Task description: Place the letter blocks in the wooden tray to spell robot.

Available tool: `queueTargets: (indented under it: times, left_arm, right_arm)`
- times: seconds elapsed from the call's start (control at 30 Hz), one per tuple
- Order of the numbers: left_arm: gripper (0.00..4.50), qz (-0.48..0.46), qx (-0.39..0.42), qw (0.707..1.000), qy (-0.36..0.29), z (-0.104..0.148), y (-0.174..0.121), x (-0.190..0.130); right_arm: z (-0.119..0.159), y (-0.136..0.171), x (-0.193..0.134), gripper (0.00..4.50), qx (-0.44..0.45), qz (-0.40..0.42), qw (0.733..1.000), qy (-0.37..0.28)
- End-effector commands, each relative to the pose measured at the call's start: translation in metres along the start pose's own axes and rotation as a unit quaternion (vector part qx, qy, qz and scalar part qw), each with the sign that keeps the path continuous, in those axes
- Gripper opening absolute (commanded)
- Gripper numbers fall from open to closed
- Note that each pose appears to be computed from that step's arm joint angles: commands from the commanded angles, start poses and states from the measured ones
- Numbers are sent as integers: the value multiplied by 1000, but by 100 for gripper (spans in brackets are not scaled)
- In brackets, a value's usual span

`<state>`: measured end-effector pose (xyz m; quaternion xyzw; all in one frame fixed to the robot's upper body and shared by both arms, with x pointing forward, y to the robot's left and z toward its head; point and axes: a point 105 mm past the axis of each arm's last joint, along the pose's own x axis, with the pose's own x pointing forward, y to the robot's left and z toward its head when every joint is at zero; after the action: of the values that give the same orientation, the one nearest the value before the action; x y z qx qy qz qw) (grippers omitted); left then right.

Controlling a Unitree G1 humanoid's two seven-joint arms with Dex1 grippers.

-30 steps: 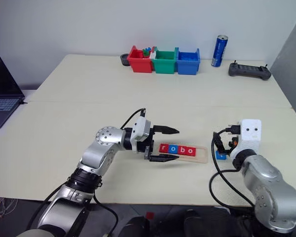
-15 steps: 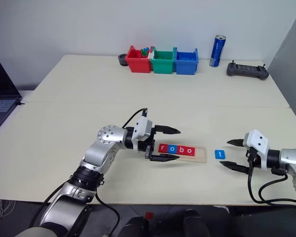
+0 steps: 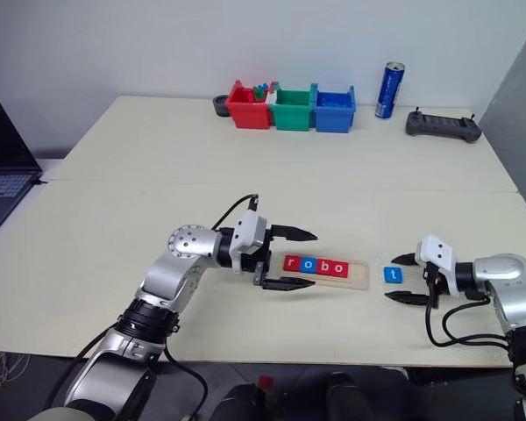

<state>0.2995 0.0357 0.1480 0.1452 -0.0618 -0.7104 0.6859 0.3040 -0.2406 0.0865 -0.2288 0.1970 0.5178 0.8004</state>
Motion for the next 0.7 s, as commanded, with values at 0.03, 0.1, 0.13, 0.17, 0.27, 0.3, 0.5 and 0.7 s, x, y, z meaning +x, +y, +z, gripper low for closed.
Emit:
queueTargets:
  times: [0.03, 0.1, 0.13, 0.17, 0.27, 0.3, 0.5, 0.7]
  left_arm:
    - [450, 6, 18, 1000, -9, 10, 2, -1]
    - [450, 6, 18, 1000, -9, 10, 3, -1]
    - [450, 6, 18, 1000, -9, 10, 3, -1]
    - [450, 6, 18, 1000, -9, 10, 3, -1]
    - [450, 5, 18, 1000, -9, 10, 3, -1]
    - [450, 4, 17, 1000, -9, 10, 4, -1]
    - [450, 2, 17, 1000, -9, 10, 4, 0]
    - [450, 1, 18, 1000, -8, 10, 5, 0]
  right_arm:
    - [4, -1, -1, 391, -11, 5, 1000, -3]
    - [5, -2, -1, 323, -13, 3, 1000, -5]
    - [6, -2, -1, 289, -14, 3, 1000, -6]
    - [6, -3, -2, 252, -15, 2, 1000, -6]
    - [6, -3, -4, 150, -18, -1, 1000, -5]
    - [5, -3, -5, 145, -19, -3, 1000, -4]
    - [28, -5, -1, 146, -36, 0, 999, -26]
    - [65, 3, 18, 146, -53, 23, 996, -71]
